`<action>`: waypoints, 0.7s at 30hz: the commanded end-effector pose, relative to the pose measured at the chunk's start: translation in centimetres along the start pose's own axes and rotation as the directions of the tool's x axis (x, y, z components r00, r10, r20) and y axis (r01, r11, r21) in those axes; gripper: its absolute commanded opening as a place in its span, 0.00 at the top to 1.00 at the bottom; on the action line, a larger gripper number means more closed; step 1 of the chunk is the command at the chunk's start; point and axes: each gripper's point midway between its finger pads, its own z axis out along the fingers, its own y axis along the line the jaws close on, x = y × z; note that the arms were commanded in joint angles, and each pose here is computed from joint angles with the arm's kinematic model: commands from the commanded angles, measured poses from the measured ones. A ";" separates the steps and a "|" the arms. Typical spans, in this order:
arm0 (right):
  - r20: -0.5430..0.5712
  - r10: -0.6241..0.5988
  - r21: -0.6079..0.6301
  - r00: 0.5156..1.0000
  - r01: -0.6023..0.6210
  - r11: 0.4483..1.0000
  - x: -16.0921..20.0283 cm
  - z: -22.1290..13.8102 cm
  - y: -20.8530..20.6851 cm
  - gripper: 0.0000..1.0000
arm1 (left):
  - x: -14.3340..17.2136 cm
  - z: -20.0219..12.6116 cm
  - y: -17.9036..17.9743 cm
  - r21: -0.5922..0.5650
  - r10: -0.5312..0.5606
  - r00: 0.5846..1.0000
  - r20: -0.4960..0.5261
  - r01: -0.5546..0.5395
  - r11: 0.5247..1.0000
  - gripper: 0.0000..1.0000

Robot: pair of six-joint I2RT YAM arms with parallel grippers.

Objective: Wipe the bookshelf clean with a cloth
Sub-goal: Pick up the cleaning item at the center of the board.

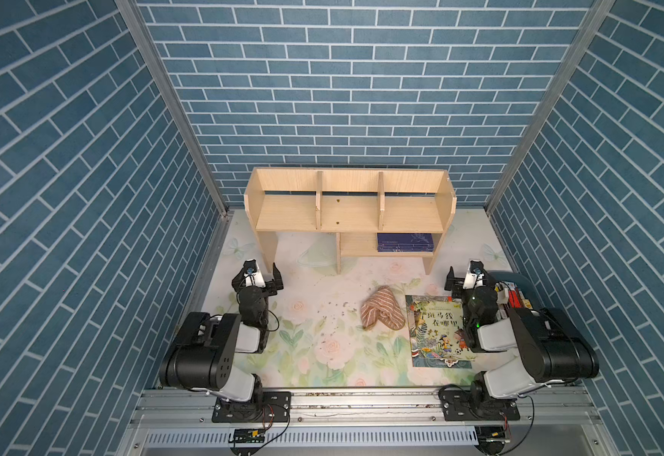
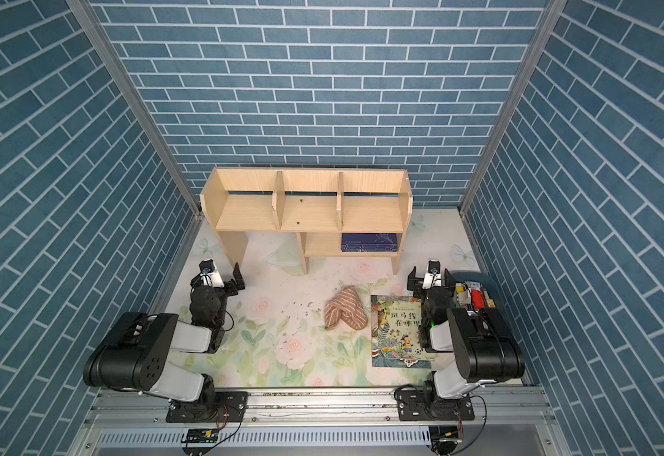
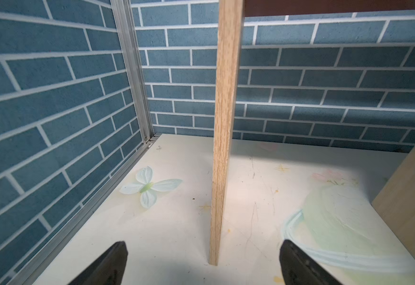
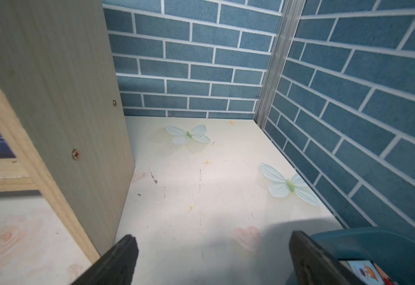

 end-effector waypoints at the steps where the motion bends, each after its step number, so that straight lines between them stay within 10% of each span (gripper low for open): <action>1: 0.038 0.024 0.002 0.999 -0.024 1.000 -1.1 0.1 -0.1 0.00 | -0.2 0.3 -0.1 0.005 0.008 1.000 0.004 -0.008 1.000 0.00; 21: 0.036 0.023 0.000 0.999 -0.023 1.000 -1.0 0.1 -0.1 0.00 | -0.2 0.4 0.0 0.010 0.002 1.000 0.003 -0.002 1.000 0.00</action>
